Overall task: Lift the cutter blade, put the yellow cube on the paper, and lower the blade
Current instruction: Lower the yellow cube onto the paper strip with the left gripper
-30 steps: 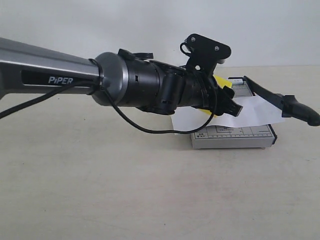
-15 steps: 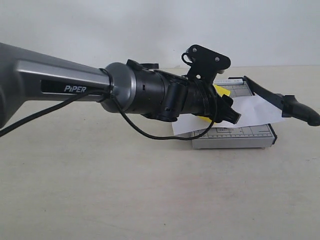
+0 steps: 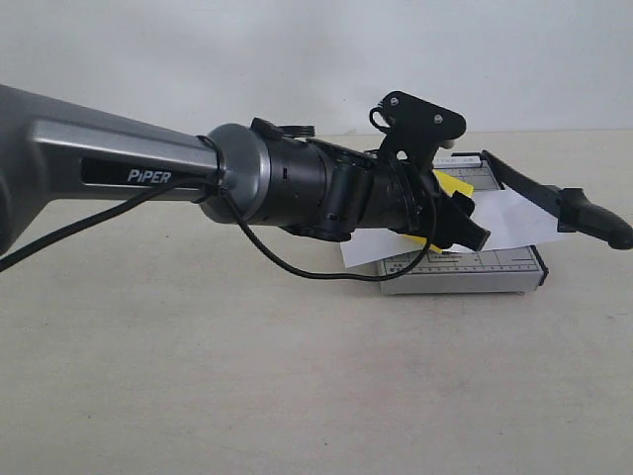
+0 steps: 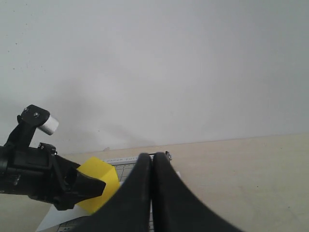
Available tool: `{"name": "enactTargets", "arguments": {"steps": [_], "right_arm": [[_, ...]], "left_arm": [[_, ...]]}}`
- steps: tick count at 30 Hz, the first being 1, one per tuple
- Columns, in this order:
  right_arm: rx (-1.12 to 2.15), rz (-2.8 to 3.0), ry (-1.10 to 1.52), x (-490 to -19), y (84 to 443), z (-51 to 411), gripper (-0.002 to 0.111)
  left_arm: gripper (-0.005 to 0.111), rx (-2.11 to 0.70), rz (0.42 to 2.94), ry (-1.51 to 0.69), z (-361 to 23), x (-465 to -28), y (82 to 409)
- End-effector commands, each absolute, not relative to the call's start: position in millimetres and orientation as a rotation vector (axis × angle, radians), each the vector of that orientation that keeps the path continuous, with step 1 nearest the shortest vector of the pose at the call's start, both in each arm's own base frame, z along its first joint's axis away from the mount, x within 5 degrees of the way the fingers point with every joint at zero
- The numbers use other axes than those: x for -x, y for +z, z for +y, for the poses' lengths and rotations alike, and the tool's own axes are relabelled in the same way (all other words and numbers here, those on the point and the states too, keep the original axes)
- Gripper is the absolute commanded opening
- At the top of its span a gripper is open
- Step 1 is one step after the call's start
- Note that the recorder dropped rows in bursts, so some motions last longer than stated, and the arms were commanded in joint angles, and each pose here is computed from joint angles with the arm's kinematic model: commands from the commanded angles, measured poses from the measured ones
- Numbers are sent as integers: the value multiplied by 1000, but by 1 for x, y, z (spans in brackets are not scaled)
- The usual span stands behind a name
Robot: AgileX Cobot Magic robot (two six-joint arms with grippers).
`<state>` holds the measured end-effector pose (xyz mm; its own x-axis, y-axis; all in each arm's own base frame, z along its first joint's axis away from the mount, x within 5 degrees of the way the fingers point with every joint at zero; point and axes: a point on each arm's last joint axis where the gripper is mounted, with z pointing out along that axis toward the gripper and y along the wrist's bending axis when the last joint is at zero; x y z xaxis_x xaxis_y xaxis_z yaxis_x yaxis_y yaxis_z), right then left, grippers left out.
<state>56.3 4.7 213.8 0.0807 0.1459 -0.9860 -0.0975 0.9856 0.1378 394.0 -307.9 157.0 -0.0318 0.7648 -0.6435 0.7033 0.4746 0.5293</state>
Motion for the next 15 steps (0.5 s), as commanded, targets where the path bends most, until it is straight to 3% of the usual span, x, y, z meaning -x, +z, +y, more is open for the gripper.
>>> {"name": "enactTargets", "arguments": {"steps": [1, 15], "right_arm": [[-40, 1467, 182, -56, 215, 5, 0], [-40, 1467, 182, -56, 215, 5, 0]], "left_arm": [[4, -1248, 1751, 58, -311, -393, 159], [4, -1231, 1765, 80, -305, -397, 159]]}}
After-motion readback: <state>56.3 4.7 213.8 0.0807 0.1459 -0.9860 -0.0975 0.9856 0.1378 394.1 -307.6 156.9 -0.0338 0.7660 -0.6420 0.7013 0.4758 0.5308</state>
